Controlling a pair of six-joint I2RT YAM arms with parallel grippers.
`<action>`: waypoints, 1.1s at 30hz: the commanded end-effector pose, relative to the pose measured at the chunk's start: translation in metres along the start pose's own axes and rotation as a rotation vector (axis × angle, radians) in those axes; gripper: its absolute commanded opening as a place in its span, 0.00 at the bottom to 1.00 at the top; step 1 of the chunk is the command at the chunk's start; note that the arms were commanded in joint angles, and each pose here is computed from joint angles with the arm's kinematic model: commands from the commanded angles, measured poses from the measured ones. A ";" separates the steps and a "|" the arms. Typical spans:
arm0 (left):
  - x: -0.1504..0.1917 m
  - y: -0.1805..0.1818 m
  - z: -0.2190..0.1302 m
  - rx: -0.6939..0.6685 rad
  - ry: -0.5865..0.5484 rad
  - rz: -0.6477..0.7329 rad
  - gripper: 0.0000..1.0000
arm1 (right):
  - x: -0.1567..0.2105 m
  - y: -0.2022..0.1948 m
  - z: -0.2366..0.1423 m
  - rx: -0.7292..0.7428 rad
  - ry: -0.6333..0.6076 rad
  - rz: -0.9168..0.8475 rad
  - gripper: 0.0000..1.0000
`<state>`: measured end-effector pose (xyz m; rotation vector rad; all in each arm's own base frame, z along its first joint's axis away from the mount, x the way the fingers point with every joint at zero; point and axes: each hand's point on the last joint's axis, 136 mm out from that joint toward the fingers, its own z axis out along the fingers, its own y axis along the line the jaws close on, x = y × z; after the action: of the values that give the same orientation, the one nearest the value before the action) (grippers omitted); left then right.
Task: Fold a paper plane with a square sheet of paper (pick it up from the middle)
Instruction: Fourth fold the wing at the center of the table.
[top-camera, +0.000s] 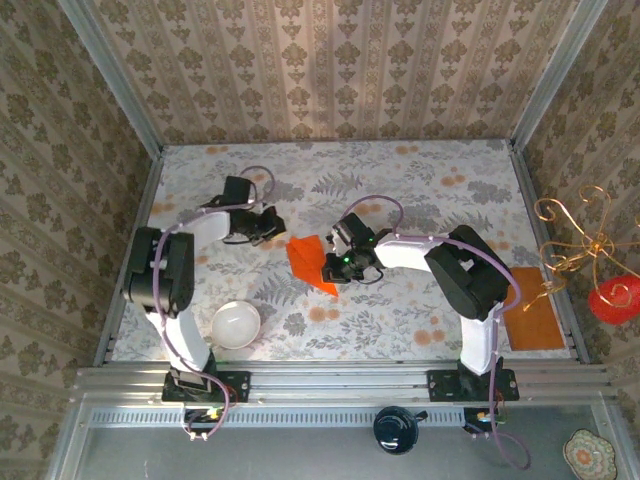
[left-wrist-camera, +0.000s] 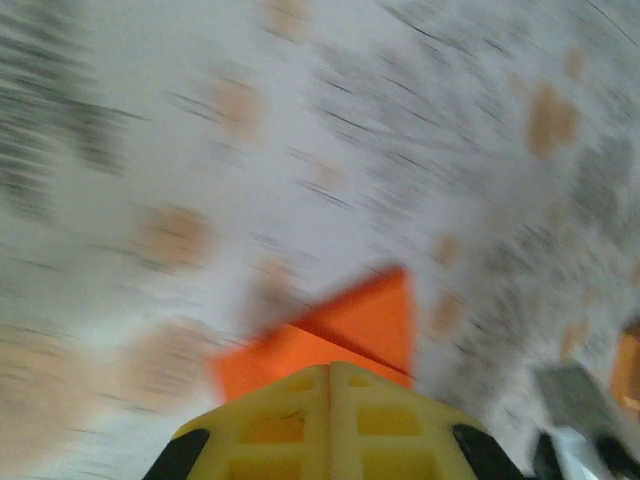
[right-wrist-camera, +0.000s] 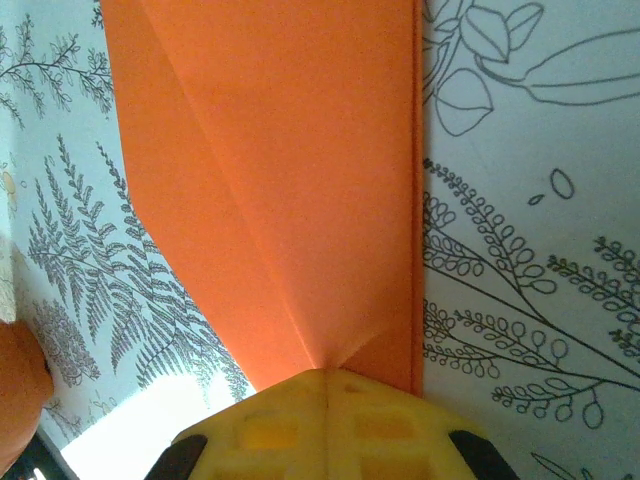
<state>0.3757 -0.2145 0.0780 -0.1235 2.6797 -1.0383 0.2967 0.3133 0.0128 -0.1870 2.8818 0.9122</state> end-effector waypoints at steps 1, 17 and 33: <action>0.030 -0.019 0.018 0.030 0.060 0.019 0.05 | 0.037 -0.048 0.012 0.142 0.126 0.117 0.00; 0.061 0.015 0.063 -0.069 0.173 0.009 0.00 | 0.001 -0.001 -0.005 -0.048 0.027 0.062 0.02; 0.067 0.031 0.065 -0.106 0.184 -0.020 0.00 | -0.044 0.030 0.000 -0.062 -0.033 -0.032 0.04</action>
<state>0.3404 -0.2599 0.0214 -0.0053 2.8224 -1.0401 0.3410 0.3452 0.0567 -0.2043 2.7379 1.0634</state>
